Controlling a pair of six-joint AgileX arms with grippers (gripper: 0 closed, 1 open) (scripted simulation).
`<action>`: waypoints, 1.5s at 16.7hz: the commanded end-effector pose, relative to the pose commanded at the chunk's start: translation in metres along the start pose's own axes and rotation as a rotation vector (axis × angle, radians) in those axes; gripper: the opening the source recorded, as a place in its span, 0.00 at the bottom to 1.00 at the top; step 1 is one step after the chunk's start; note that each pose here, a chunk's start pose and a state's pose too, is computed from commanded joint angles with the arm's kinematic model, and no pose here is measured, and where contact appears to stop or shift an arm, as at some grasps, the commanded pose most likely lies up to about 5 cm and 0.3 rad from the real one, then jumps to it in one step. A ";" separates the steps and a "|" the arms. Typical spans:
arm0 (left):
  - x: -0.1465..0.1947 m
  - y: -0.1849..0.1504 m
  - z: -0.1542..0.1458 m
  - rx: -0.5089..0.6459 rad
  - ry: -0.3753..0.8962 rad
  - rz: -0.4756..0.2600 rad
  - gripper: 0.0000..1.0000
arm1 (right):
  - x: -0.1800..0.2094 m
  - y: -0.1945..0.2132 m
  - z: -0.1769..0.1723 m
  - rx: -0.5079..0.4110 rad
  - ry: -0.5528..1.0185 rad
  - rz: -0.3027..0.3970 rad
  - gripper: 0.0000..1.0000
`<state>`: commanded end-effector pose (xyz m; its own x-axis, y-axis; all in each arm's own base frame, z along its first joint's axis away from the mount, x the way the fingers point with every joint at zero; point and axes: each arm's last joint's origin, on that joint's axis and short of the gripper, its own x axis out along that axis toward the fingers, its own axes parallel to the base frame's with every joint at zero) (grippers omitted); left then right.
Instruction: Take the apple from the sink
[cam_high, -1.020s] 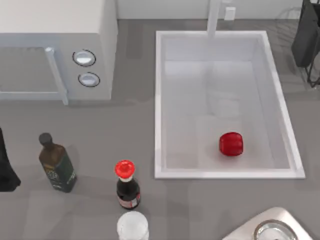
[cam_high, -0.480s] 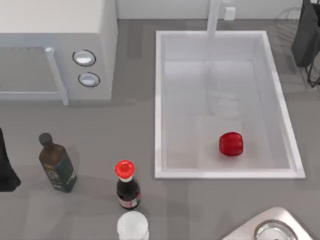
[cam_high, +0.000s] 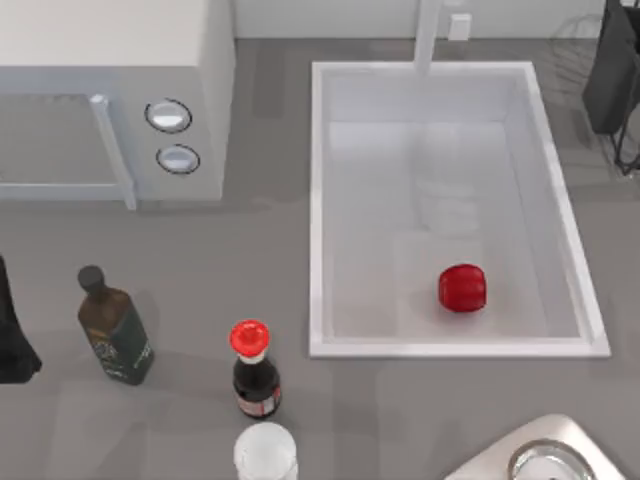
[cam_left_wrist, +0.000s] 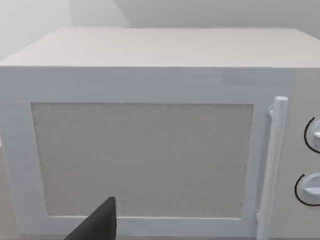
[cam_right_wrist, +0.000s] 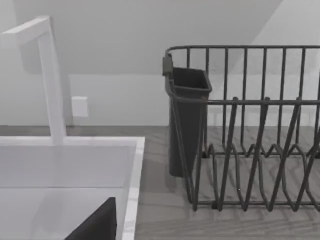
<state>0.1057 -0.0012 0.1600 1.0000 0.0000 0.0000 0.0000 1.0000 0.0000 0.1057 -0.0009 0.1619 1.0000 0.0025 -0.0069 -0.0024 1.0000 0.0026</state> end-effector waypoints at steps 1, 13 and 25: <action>0.000 0.000 0.000 0.000 0.000 0.000 1.00 | 0.000 0.001 0.004 0.005 0.014 0.005 1.00; 0.000 0.000 0.000 0.000 0.000 0.000 1.00 | 0.103 0.044 0.110 0.120 0.730 0.113 1.00; 0.000 0.000 0.000 0.000 0.000 0.000 1.00 | 0.272 0.162 0.016 0.027 1.503 0.009 1.00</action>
<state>0.1057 -0.0012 0.1600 1.0000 0.0000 0.0000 0.0000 1.0000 0.0000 0.3771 0.1621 0.1763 0.0613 0.0255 -0.9978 0.0087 0.9996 0.0260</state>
